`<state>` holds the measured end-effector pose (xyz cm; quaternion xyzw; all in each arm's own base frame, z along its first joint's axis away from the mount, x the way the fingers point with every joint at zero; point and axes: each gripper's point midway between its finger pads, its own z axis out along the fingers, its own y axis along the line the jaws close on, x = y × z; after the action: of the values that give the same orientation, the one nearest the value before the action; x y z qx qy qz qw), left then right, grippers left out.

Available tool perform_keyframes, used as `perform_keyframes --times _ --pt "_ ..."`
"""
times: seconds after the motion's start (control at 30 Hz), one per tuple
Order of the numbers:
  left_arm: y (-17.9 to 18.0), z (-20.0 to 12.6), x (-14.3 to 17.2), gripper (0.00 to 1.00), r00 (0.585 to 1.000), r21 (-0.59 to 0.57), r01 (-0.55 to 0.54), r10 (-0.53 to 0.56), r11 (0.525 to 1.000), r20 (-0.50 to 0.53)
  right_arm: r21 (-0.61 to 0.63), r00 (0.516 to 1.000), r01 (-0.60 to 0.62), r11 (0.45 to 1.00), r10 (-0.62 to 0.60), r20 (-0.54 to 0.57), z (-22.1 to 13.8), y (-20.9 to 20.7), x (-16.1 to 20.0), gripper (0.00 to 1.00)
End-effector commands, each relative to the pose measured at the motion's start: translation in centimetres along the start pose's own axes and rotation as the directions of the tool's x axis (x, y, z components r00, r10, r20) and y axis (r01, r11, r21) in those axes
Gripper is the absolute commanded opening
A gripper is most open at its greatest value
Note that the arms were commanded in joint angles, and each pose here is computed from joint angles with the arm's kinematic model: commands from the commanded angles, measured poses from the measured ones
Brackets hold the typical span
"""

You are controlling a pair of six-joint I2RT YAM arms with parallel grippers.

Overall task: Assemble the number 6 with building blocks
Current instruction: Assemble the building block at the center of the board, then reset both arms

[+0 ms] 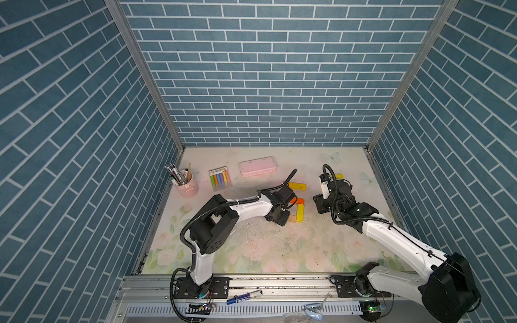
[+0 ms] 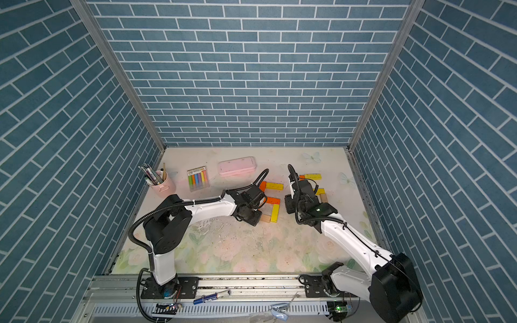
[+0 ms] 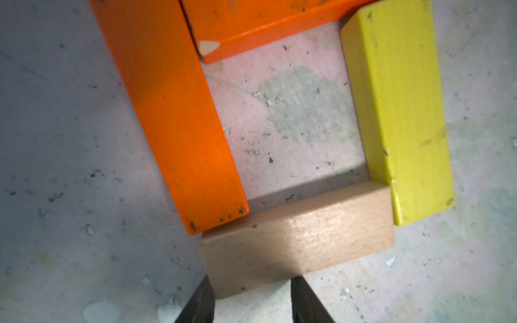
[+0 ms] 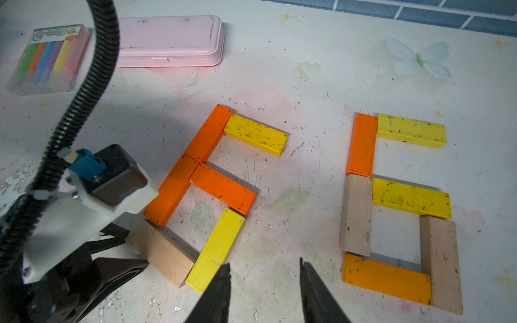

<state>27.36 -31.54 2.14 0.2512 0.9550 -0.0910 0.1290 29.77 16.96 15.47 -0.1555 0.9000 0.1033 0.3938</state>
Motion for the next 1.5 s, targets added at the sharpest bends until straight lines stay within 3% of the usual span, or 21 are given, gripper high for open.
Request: perform_keyframes --times 0.0,0.27,0.43,0.5,0.6,0.83,0.97,1.1,1.2,1.3,1.47 --pt "0.5 0.1 -0.5 0.45 1.000 -0.023 0.023 -0.023 0.999 0.000 -0.004 0.999 -0.036 0.999 0.036 -0.001 -0.5 -0.1 0.0 0.43" --pt "0.2 -0.5 -0.7 0.46 0.999 -0.003 0.045 -0.045 0.999 0.012 0.003 0.999 -0.038 0.999 0.038 0.004 -0.6 -0.2 0.0 0.43" --pt "0.5 -3.0 -1.4 0.55 0.995 0.002 0.075 -0.075 0.997 0.071 0.014 0.999 -0.044 0.999 0.043 0.015 -0.5 -0.4 -0.2 0.45" --pt "1.1 -4.6 -1.7 0.59 0.989 0.012 0.101 -0.102 0.995 0.108 0.027 0.999 -0.043 0.999 0.043 0.027 -0.6 -0.7 -0.5 0.49" --pt "2.6 -7.9 -2.4 0.66 0.972 0.011 0.137 -0.137 0.990 0.193 0.066 0.998 -0.041 0.997 0.037 0.056 -0.9 -1.6 -1.2 0.67" --pt "7.9 -16.5 -3.3 0.78 0.902 -0.090 0.142 -0.092 0.986 0.422 0.302 0.977 -0.076 0.950 0.010 0.212 -3.1 -7.4 -3.8 0.97" --pt "13.0 -20.0 -2.5 0.81 0.849 -0.173 0.215 -0.096 0.961 0.519 0.437 0.948 -0.170 0.883 0.026 0.316 -4.5 -12.1 -4.2 0.98" --pt "18.7 -23.2 -0.6 0.88 0.764 -0.269 0.335 -0.093 0.903 0.639 0.508 0.917 -0.277 0.816 0.067 0.393 -4.8 -16.4 -2.5 0.98" --pt "22.2 -24.0 0.8 0.99 0.714 -0.350 0.387 -0.037 0.853 0.700 0.535 0.902 -0.338 0.774 0.105 0.418 -4.2 -19.1 -0.6 0.98" --pt "25.2 -23.5 1.6 0.99 0.681 -0.382 0.455 -0.039 0.804 0.731 0.551 0.898 -0.364 0.751 0.124 0.423 -2.3 -21.0 1.7 0.98" --pt "26.3 -19.5 2.1 0.99 0.697 -0.427 0.405 0.030 0.808 0.716 0.566 0.911 -0.342 0.750 0.119 0.394 -0.6 -21.9 3.1 0.98"
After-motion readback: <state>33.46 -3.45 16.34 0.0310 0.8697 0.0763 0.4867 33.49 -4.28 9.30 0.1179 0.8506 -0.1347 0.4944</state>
